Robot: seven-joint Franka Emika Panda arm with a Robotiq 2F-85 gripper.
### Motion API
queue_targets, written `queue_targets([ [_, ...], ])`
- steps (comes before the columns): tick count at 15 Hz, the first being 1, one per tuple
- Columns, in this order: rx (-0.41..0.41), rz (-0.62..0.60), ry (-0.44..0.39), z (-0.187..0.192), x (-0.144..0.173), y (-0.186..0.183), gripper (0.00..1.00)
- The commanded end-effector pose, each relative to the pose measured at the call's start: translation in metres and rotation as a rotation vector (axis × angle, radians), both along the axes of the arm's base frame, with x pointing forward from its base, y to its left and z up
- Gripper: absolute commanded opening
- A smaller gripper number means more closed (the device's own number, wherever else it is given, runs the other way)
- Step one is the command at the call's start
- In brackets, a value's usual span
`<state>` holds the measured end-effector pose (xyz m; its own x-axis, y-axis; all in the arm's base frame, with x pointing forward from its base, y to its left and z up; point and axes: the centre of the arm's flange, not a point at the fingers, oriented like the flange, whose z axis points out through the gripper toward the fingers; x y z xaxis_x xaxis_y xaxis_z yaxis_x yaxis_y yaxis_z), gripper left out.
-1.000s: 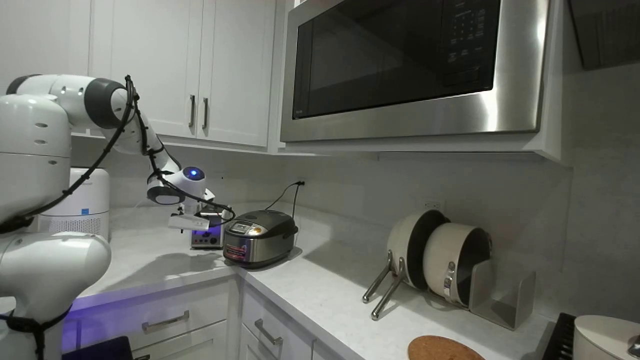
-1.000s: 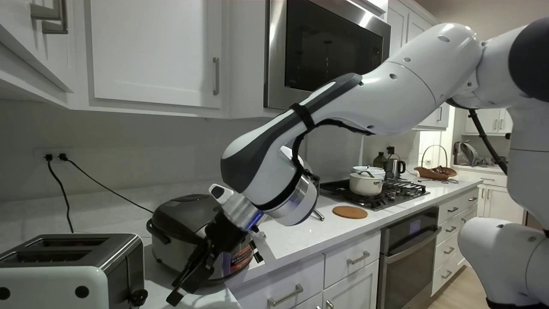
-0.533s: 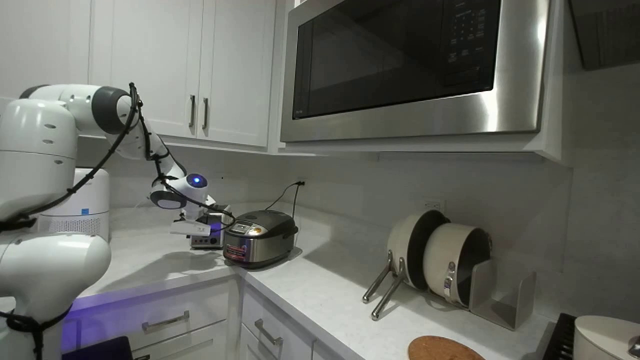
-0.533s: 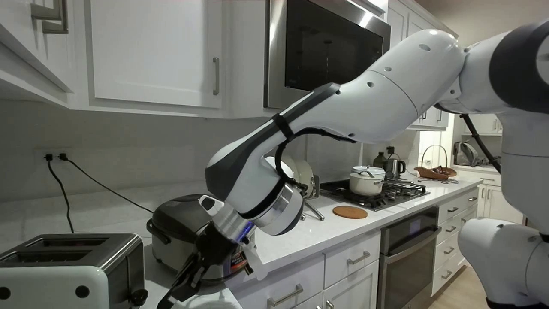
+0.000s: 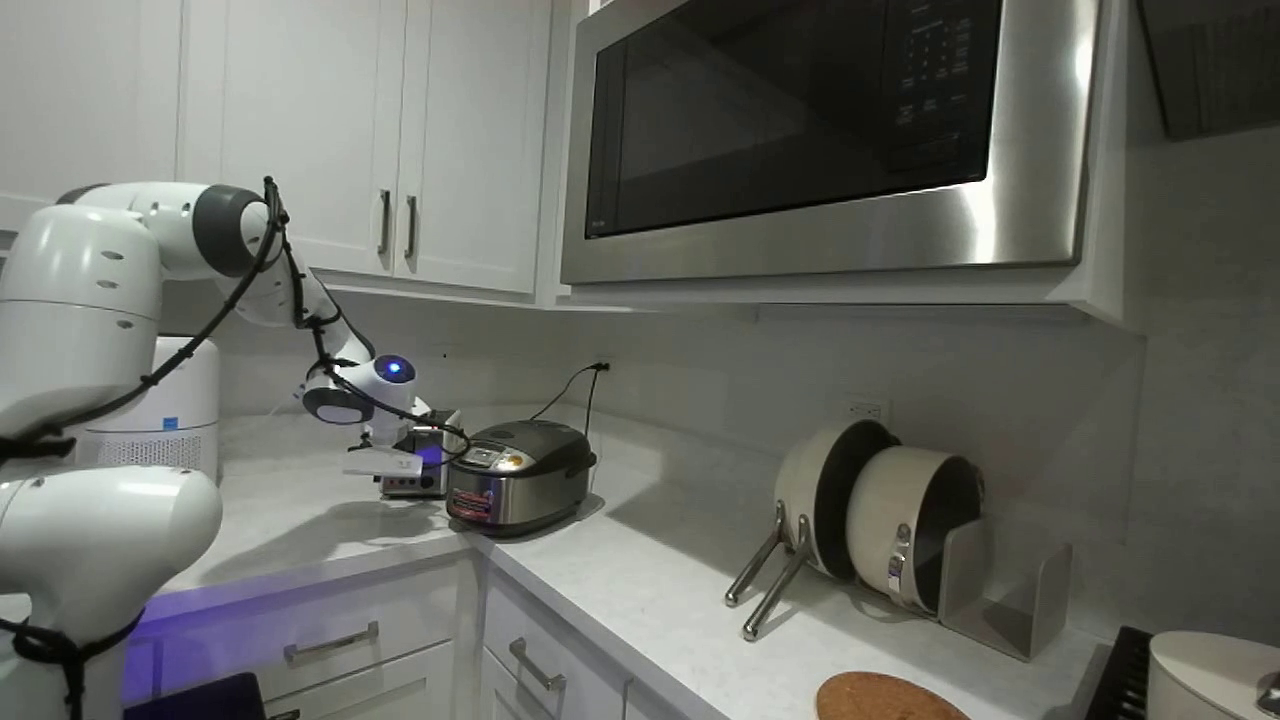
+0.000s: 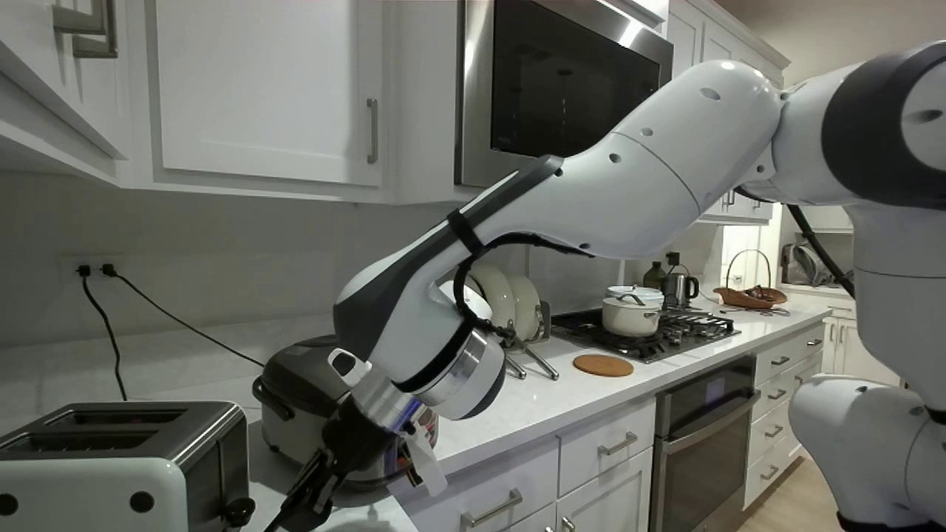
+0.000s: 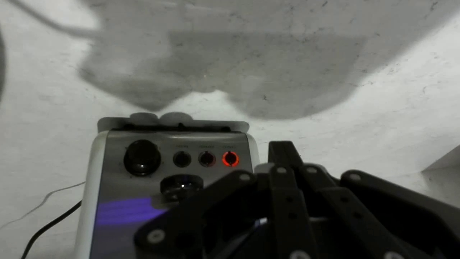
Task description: Press a button on the toaster to release the lever upwards
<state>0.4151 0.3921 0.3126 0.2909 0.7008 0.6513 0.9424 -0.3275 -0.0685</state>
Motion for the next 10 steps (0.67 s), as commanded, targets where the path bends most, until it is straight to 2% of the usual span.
queue_targets([
  [1, 0.022, 0.028, -0.018, -0.005, 0.01, 0.013, 0.0],
  [10, 0.005, 0.048, -0.024, -0.016, 0.027, 0.033, 0.0],
])
